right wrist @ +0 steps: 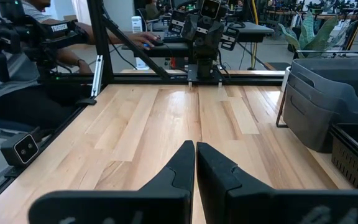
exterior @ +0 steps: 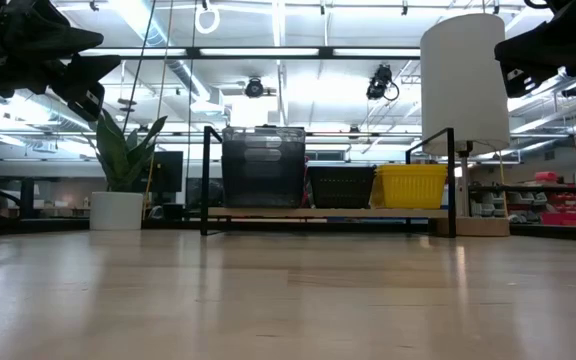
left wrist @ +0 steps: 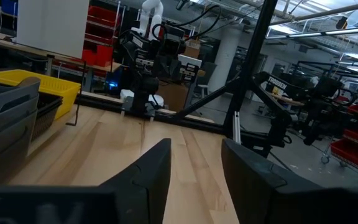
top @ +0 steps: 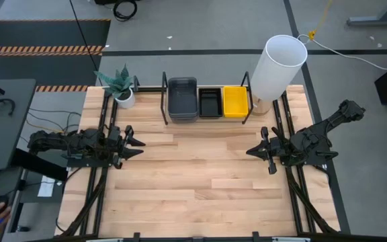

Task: Stack baskets on shelf by color
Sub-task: Return to Home Position

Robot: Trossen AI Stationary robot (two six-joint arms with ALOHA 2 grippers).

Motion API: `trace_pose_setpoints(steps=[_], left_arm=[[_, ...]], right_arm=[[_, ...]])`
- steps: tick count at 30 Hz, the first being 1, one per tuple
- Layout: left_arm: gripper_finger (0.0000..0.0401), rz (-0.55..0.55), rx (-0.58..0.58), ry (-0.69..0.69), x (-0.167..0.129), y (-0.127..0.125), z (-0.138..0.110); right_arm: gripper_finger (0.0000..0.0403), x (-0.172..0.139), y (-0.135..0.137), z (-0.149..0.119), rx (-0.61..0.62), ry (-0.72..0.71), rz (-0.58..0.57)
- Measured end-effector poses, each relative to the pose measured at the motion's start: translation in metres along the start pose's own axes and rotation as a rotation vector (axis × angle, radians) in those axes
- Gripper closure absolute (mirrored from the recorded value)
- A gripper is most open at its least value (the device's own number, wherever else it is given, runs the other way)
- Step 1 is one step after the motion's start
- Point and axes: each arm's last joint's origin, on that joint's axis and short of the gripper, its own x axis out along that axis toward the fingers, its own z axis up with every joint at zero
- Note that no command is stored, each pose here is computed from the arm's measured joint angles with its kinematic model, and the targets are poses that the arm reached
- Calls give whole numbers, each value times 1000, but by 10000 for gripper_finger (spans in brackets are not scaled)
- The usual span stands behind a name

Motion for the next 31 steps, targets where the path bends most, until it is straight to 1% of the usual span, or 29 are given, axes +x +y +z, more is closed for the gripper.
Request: trace_pose_setpoints(steps=[6, 13, 24, 31], left_arm=[[257, 0, 0, 0, 0, 0, 0], [251, 0, 0, 0, 0, 0, 0], [256, 0, 0, 0, 0, 0, 0], [252, 0, 0, 0, 0, 0, 0]], right_arm=[[380, 0, 0, 0, 0, 0, 0], [380, 0, 0, 0, 0, 0, 0], [380, 0, 0, 0, 0, 0, 0], [380, 0, 0, 0, 0, 0, 0]])
